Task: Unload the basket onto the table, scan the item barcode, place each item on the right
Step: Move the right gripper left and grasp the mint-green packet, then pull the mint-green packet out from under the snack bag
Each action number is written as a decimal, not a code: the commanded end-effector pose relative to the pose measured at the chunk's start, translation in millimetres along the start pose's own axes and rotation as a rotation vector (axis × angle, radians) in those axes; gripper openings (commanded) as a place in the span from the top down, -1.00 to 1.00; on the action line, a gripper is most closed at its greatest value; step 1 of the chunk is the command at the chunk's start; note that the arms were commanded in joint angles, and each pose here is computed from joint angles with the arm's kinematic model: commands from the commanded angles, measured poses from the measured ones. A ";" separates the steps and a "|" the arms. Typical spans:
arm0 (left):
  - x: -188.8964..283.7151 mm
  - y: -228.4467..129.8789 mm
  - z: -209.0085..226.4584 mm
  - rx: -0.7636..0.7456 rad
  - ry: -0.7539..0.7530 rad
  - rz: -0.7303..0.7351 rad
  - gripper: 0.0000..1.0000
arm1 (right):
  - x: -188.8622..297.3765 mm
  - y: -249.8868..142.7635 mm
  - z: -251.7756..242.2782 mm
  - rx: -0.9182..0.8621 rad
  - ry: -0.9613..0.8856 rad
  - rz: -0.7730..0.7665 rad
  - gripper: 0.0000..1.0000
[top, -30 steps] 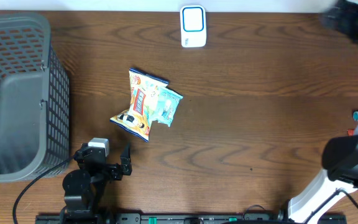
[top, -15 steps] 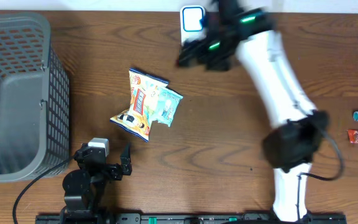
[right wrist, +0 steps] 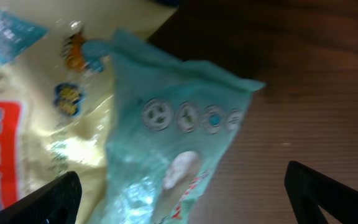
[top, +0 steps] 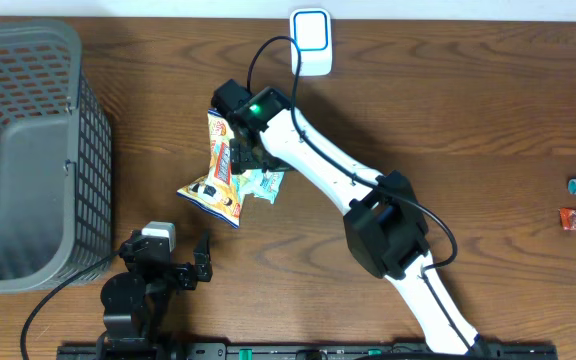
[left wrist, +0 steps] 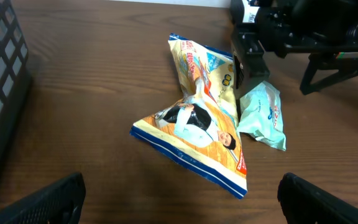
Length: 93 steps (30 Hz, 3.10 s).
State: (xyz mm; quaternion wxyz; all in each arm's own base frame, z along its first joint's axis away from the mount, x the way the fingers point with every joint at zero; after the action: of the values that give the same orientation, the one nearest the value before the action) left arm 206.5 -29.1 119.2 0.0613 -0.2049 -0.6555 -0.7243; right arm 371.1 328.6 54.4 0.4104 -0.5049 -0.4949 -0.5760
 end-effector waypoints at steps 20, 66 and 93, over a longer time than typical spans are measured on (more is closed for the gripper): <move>-2.2 -9.4 -1.5 0.011 -0.009 0.028 -0.98 | -24.7 2.6 -52.9 0.087 -0.346 -0.094 -0.28; -2.2 -9.5 -1.5 0.012 -0.009 0.028 -0.97 | 121.8 -40.3 -25.5 0.818 0.933 0.466 0.97; -2.2 -9.4 -1.5 0.011 -0.009 0.028 -0.97 | 168.9 -45.2 -27.8 0.963 0.990 0.323 0.97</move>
State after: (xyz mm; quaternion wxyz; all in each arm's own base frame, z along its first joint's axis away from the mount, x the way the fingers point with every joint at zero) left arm 206.4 -29.2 119.2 0.0612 -0.2050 -0.6555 -0.7243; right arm 305.1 318.1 170.3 0.8606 -0.0647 -0.3284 -0.3839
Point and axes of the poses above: each gripper's point midway between its finger pads, its own x axis back along the fingers, its own z axis along the line the jaws close on, y = z × x, the point moved 1 cm from there along x, back along the fingers, and after that the axes turned 11 degrees about -x, right-handed, at the moved point
